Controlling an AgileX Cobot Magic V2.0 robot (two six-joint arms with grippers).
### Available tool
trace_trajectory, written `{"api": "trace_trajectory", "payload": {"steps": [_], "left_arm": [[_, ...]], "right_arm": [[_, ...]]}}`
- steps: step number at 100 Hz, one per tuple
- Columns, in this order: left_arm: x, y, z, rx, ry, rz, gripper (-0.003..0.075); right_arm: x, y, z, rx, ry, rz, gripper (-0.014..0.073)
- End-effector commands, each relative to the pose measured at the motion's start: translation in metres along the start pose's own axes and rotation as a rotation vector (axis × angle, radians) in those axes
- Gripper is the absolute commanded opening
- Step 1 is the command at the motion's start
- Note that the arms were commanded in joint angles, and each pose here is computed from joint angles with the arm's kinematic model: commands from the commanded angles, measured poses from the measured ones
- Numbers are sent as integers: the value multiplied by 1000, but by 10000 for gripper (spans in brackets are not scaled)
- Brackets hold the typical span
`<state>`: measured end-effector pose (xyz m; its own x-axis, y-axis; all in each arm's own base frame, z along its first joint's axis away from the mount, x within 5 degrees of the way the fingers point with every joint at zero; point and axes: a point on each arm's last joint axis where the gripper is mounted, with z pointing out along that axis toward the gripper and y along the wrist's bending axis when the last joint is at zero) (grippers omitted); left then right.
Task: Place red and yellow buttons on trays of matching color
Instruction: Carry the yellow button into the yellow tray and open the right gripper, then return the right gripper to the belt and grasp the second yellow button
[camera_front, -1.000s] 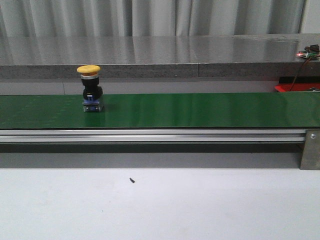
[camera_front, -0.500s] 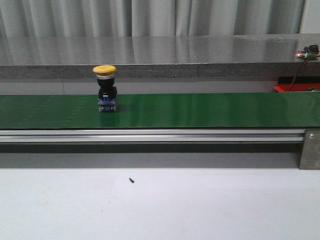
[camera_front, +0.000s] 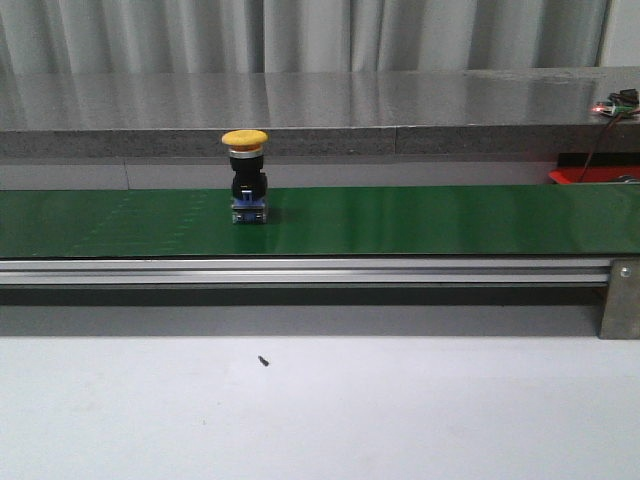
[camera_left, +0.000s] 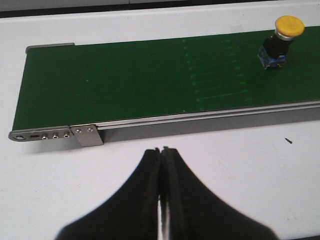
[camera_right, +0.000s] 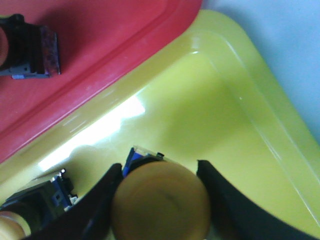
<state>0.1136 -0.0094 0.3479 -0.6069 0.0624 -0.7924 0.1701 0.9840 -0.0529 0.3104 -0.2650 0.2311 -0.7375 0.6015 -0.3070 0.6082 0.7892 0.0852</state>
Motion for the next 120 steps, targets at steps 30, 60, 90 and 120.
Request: {"api": "trace_trajectory", "payload": {"steps": [30,60,90,120], "left_arm": [[-12,-1,-5,-2,-86,-8,-20],[-12,-1,-5,-2,-86,-8,-20],[-12,-1,-5,-2,-86,-8,-20],[-12,-1,-5,-2,-86,-8,-20]], "right_arm": [[-8,-3,-10,30,-68,-18,267],[-8,-3,-10,31,-65,-19,542],[-10,1,-42,30,-168,-21,542],[-4,29,-98,-86,-299,-2,540]]}}
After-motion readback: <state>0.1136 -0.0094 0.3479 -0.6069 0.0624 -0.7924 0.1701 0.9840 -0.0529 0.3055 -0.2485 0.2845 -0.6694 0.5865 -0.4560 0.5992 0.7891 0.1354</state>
